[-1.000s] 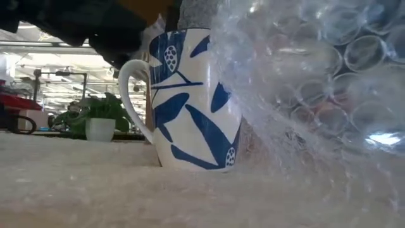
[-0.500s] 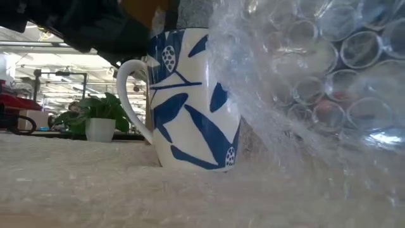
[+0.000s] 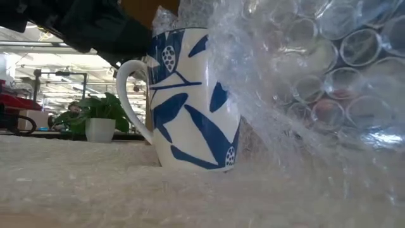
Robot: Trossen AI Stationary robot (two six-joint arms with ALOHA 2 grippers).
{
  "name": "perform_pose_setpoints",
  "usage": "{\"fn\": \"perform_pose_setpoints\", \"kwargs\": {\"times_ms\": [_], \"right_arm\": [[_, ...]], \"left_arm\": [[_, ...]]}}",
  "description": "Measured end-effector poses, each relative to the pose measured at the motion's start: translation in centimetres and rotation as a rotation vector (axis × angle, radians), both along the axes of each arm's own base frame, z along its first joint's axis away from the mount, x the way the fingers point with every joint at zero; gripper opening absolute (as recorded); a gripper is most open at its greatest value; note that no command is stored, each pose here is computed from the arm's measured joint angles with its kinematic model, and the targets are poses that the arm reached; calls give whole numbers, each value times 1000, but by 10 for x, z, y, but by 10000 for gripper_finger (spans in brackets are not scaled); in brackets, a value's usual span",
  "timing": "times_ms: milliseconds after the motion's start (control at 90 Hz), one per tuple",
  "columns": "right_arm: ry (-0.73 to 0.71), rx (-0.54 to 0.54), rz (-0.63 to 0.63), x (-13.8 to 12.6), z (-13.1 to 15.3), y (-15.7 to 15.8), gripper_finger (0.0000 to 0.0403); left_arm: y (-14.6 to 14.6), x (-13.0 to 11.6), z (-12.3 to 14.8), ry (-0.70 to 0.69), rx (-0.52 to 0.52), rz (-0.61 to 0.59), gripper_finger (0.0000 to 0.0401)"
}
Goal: Wrap mug
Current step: Wrap the blue mug with the bubble wrap
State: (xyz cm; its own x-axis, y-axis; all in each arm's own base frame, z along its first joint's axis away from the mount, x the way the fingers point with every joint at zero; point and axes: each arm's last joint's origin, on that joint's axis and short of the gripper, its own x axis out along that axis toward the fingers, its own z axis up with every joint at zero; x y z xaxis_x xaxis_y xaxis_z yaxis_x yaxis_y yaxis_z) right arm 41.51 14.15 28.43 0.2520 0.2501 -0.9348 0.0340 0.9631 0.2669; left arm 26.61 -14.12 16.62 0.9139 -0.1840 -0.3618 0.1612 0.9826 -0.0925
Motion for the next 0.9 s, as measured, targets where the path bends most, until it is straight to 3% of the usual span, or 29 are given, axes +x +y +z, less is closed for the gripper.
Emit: {"fn": "perform_pose_setpoints", "kwargs": {"times_ms": [156, 344, 600, 900], "right_arm": [[175, -94, -67, -29, 4, 11, 0], [222, -124, -124, -60, 16, 48, 0], [93, -123, -268, -88, 13, 107, 0], [-100, -19, -403, -80, -50, 135, 0]], "left_arm": [[0, 0, 0, 4, -3, 2, 3], [0, 0, -1, 7, -7, 3, 3], [0, 0, -1, 9, -17, 7, 3], [-2, -1, -1, 16, -28, 8, 3]]}}
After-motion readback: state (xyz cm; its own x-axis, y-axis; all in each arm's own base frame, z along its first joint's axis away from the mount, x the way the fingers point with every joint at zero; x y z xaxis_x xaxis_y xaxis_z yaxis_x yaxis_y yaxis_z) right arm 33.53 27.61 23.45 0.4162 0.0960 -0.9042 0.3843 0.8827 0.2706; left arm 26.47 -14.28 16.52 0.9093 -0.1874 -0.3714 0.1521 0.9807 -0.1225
